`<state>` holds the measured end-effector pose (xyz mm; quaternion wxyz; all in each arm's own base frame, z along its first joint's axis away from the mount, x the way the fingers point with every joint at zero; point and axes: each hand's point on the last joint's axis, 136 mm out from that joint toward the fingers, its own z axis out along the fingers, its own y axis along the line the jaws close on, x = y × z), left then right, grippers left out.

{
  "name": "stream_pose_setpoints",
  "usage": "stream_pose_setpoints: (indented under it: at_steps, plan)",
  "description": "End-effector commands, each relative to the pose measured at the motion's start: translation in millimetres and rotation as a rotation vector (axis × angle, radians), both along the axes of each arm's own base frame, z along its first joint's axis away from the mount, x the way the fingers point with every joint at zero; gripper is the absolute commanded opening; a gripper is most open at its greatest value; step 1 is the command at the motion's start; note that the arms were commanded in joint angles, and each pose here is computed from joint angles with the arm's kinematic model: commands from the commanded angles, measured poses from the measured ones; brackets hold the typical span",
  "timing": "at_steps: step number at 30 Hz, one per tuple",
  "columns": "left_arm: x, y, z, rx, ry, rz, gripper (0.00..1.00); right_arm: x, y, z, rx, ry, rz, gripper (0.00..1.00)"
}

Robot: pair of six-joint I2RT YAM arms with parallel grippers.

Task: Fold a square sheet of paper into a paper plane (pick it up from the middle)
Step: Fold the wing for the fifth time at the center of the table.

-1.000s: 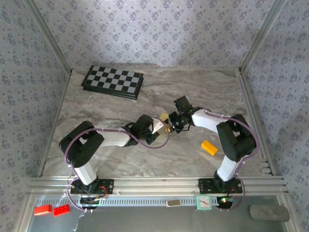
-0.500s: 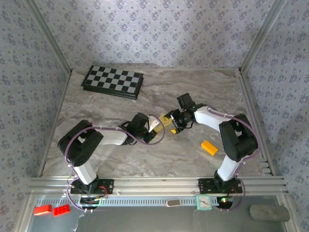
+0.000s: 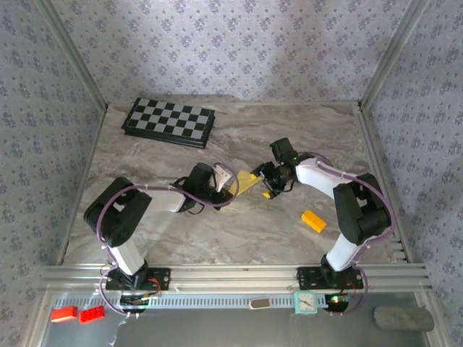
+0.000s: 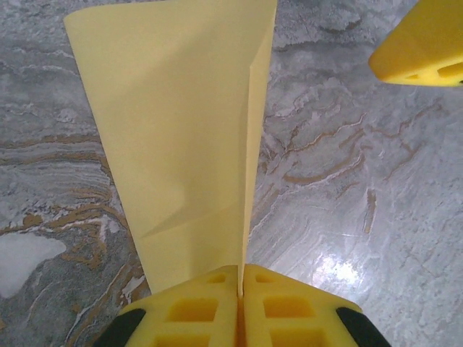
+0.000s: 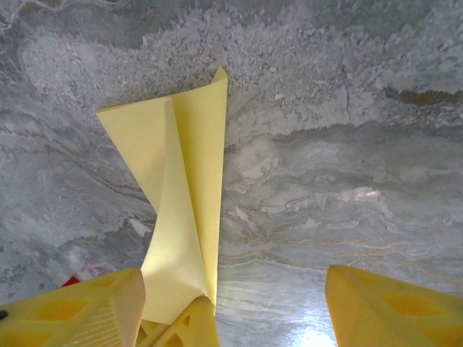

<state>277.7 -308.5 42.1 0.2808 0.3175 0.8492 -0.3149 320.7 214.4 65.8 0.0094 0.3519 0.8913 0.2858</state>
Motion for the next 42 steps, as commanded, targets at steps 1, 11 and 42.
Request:
stream_pose_setpoints:
  at_steps: [1,11,42]
  plan:
    - [-4,-5,2,-0.069,0.074,-0.004,0.09,0,-13,7,-0.047,-0.056,0.023,0.69]
    - [-9,-6,-11,-0.049,0.172,-0.003,0.10,6,-19,19,-0.088,-0.163,0.077,0.69]
    - [6,-7,-9,-0.252,0.496,0.217,0.04,5,29,2,0.005,-0.493,0.443,0.60]
